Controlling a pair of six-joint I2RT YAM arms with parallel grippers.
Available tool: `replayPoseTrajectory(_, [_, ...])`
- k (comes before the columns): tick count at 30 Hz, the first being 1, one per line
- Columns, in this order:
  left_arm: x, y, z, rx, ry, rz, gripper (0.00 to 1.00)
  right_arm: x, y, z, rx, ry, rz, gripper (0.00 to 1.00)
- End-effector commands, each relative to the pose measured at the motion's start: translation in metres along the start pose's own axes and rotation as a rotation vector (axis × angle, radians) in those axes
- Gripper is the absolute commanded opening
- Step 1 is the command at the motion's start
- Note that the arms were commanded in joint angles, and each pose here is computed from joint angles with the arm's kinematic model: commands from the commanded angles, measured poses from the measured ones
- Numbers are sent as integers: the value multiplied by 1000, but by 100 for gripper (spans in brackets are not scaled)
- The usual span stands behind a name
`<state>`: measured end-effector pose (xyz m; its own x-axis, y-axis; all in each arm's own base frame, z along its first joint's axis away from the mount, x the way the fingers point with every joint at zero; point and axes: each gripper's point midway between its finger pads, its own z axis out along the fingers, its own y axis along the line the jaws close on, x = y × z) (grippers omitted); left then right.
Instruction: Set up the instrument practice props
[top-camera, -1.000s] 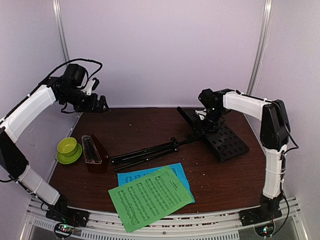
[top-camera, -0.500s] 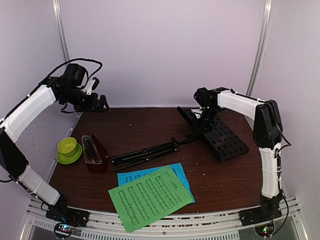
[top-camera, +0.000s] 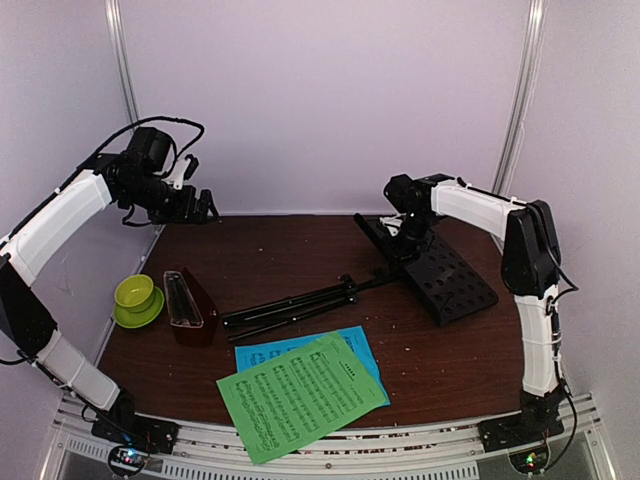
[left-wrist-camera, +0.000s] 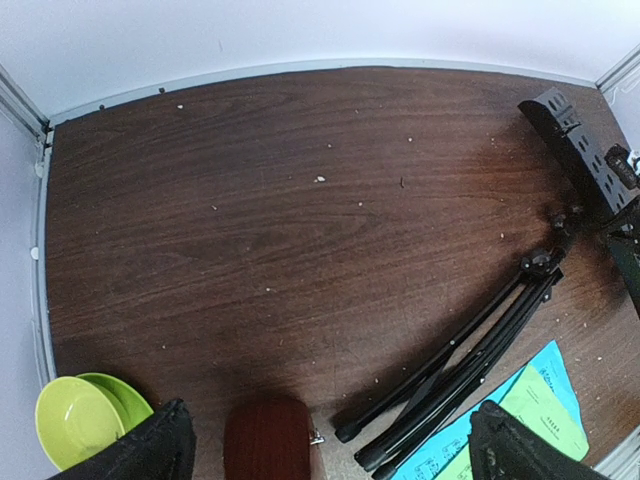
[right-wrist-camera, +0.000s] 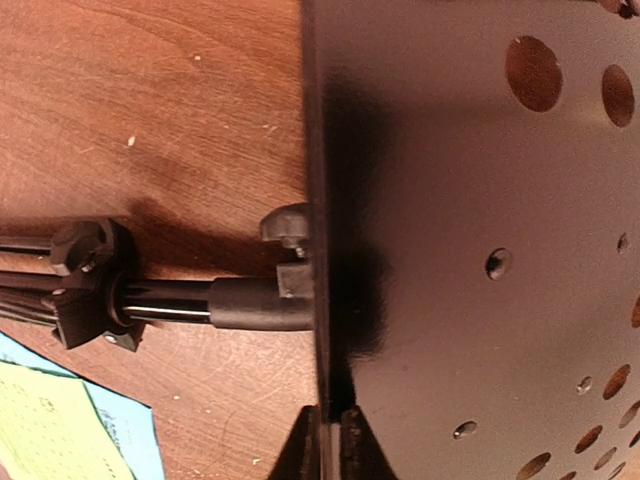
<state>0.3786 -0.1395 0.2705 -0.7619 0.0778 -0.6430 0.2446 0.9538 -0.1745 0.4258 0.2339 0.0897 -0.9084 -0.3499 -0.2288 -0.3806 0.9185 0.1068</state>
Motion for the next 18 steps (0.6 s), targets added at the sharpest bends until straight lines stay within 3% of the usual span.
replayPoseTrajectory(1, [-9,-6,-2,22,-36,-1,98,12,-3,13,58,65,-26,4])
replayPoseTrajectory(9, [-9,-7,-2,28,-35,4,98,-5,-16,-34,164,-47,-54,0])
replayPoseTrajectory(18, [-12,-9,-6,36,-48,14,98,-40,-16,-143,234,-304,-31,0])
